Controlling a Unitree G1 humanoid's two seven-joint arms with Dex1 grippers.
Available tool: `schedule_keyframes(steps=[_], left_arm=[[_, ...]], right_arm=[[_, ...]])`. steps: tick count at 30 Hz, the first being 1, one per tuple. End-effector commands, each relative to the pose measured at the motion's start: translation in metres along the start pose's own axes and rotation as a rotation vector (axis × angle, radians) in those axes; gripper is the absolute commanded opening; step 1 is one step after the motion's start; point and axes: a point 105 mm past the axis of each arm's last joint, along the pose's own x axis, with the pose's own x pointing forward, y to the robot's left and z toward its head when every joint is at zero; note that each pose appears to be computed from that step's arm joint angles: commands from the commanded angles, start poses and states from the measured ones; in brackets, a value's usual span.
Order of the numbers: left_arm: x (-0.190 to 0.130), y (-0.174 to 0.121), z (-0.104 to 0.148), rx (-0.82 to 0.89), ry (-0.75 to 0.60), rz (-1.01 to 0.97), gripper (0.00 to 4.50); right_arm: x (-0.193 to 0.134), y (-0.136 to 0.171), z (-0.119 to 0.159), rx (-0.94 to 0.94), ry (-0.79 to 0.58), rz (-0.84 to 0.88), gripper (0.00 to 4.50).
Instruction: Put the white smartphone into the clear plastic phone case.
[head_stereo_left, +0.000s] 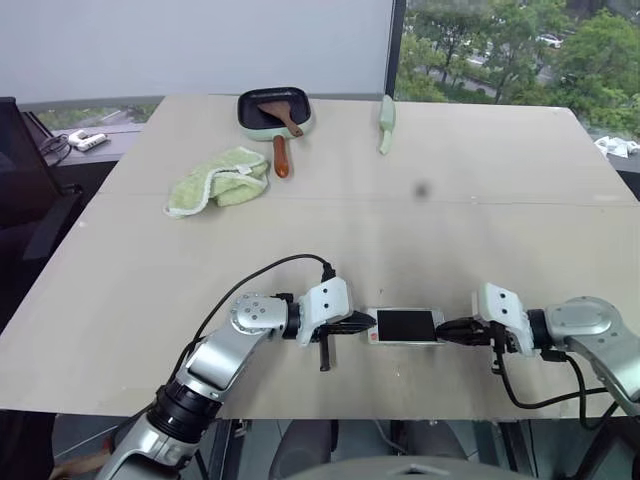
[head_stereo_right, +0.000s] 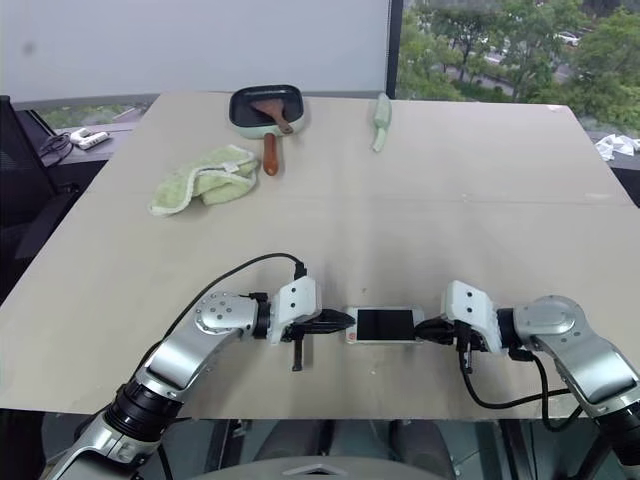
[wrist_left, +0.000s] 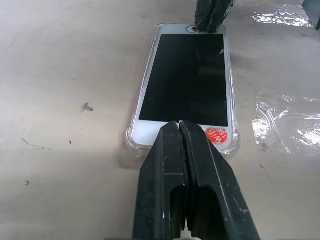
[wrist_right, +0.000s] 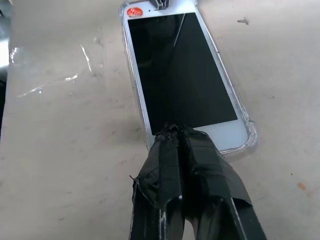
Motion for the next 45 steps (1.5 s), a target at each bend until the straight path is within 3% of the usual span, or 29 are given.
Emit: schedule_keyframes(steps=[1,16,21,24,26,30,33,35,36,38,45], left_arm=[[0.002,-0.002,0.002,0.005,-0.006,-0.009,0.0],[0.003,-0.002,0.004,0.003,-0.01,-0.01,0.0],[0.003,-0.001,0.007,0.002,-0.027,-0.004,0.0],[-0.002,0.002,0.025,-0.02,-0.124,0.018,0.0],[-0.008,0.005,0.032,-0.036,-0.172,0.04,0.0],[-0.028,0.016,0.031,-0.091,-0.207,0.124,0.0],[-0.051,0.023,0.018,-0.146,-0.195,0.182,0.0],[-0.066,0.025,0.011,-0.163,-0.179,0.221,0.53],[-0.071,0.024,0.007,-0.166,-0.164,0.232,1.0],[-0.079,0.019,-0.002,-0.176,-0.13,0.225,1.42],[-0.102,0.009,-0.019,-0.179,-0.092,0.241,4.49]], right_arm=[[0.008,0.038,-0.08,0.19,0.302,0.118,0.06],[0.009,0.035,-0.074,0.186,0.27,0.103,0.06],[0.01,0.022,-0.036,0.258,0.018,0.058,0.06],[-0.001,0.007,0.0,0.269,-0.229,0.01,0.06],[-0.008,-0.001,0.01,0.272,-0.308,-0.022,0.06],[-0.024,-0.017,0.011,0.304,-0.399,-0.12,0.06],[-0.038,-0.03,-0.006,0.3,-0.379,-0.23,0.06],[-0.049,-0.037,-0.017,0.286,-0.358,-0.292,0.0],[-0.054,-0.039,-0.02,0.277,-0.359,-0.315,0.65],[-0.062,-0.041,-0.024,0.258,-0.363,-0.346,1.04],[-0.094,-0.051,-0.03,0.162,-0.344,-0.421,4.3]])
